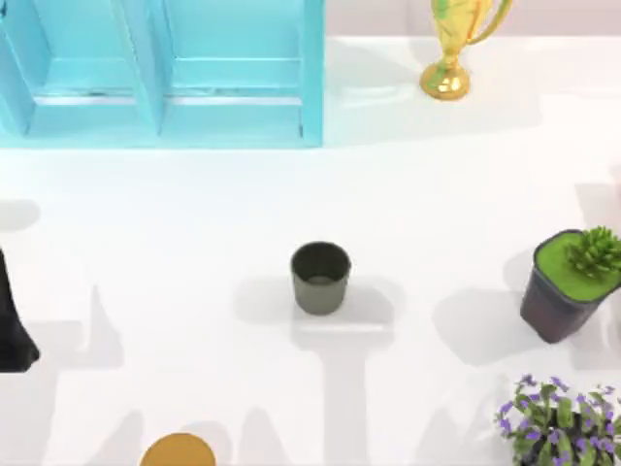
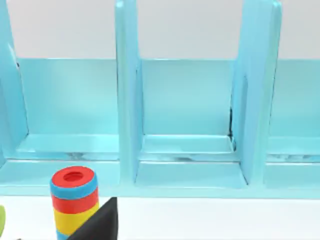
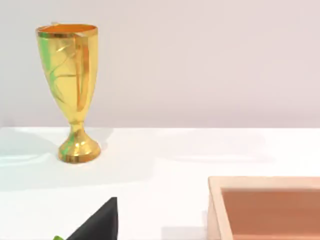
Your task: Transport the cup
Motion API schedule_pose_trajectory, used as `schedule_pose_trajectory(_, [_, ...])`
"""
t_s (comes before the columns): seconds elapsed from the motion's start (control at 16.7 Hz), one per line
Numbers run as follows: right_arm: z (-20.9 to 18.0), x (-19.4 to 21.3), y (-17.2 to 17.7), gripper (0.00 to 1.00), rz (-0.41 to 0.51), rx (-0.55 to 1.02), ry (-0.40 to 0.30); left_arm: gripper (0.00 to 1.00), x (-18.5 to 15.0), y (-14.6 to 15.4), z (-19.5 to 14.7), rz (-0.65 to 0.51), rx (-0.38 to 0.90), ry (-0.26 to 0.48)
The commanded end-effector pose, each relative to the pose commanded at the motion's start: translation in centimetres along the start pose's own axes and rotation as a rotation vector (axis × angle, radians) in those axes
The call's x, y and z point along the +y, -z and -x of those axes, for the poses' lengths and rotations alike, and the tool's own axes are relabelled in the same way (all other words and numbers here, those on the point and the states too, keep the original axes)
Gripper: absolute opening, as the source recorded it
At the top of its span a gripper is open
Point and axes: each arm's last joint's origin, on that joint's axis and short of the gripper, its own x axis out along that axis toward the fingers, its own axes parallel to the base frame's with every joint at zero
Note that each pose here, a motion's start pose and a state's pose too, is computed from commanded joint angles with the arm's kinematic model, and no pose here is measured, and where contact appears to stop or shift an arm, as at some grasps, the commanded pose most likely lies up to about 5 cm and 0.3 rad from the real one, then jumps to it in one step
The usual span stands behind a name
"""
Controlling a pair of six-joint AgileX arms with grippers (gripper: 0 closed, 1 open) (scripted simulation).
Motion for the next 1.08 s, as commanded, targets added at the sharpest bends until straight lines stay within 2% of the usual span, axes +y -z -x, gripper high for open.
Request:
schedule_pose_trajectory(0.24, [0.0,0.0,0.0,1.0,0.0,0.0,0.0,1.0,-0.1,-0.5,0.0,0.008,0.017,0.008])
schedule_pose_trajectory(0.48, [0.0,0.0,0.0,1.0,0.0,0.0,0.0,1.0,-0.6,-3.8,-0.4,0.056,0.128,0.054])
schedule_pose_trajectory(0.78, [0.0,0.0,0.0,1.0,0.0,0.0,0.0,1.0,-2.3,-10.3,-3.2,0.141,0.386,0.137])
schedule_pose_trajectory(1.08, [0.0,0.0,0.0,1.0,0.0,0.0,0.0,1.0,-6.5,-16.0,-9.6,0.199,0.728,0.192])
